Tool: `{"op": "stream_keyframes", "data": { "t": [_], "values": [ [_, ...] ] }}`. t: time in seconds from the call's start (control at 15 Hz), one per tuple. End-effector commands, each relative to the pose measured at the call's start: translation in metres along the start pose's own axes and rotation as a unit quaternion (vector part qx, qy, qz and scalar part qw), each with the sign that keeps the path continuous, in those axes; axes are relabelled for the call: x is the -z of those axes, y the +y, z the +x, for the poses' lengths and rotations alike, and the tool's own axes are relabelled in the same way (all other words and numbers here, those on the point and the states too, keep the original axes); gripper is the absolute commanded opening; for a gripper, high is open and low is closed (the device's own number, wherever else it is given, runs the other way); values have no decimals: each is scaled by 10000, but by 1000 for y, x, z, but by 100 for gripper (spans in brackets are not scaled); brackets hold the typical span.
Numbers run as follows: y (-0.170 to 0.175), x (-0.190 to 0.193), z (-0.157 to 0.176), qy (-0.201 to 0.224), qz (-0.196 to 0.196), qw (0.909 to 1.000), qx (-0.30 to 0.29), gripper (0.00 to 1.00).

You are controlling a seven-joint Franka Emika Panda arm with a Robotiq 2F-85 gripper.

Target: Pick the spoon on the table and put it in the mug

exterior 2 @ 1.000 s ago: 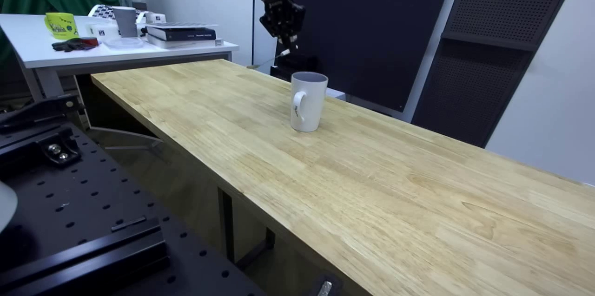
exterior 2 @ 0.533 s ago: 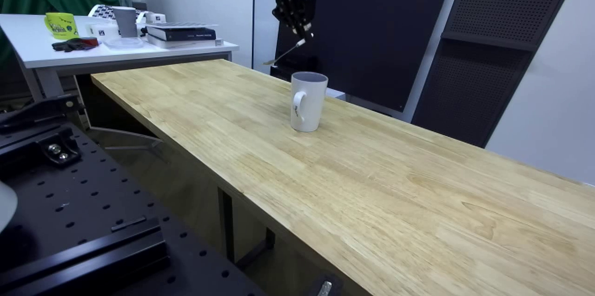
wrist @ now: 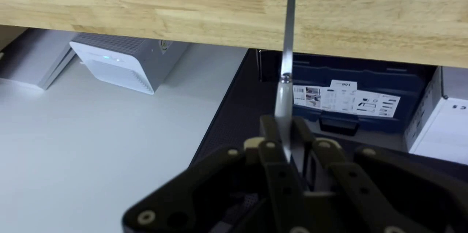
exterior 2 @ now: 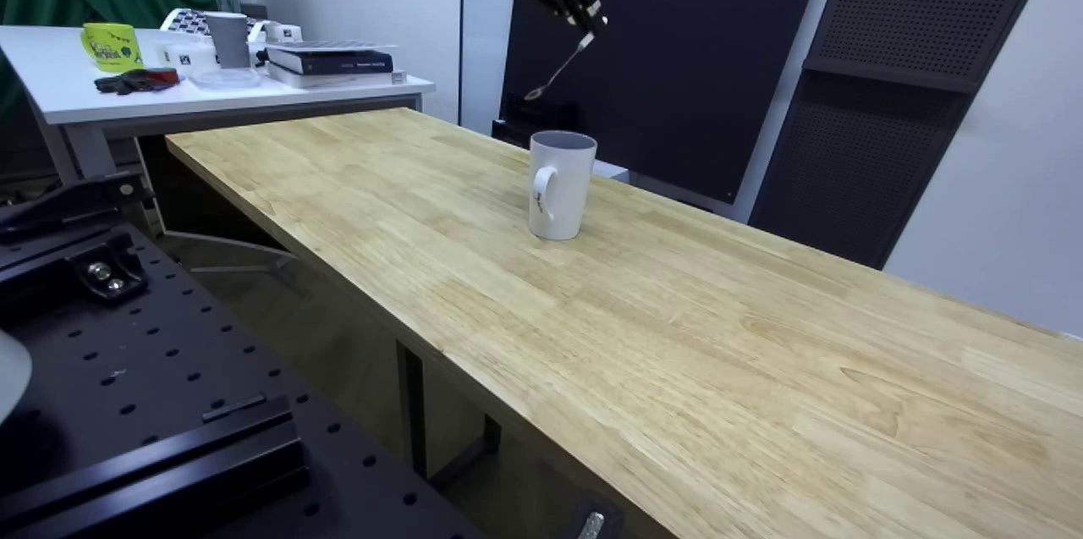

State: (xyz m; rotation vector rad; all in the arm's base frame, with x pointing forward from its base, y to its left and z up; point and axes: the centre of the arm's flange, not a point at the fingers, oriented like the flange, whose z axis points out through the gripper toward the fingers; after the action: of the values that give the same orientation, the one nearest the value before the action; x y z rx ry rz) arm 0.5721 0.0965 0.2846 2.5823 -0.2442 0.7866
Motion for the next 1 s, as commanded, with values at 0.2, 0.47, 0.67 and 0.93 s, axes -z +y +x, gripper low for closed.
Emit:
{"op": "stream_keyframes", "data": {
  "t": [0.2, 0.47, 0.67, 0.93],
  "values": [
    [15, -2, -20, 725, -386, 9962, -275, 4],
    [16, -8, -32, 971, -545, 9934, -283, 4],
    [15, -12, -47, 1107, -636, 9915, -251, 4],
    [9, -18, -64, 1365, -724, 9876, -267, 4]
  ]
}}
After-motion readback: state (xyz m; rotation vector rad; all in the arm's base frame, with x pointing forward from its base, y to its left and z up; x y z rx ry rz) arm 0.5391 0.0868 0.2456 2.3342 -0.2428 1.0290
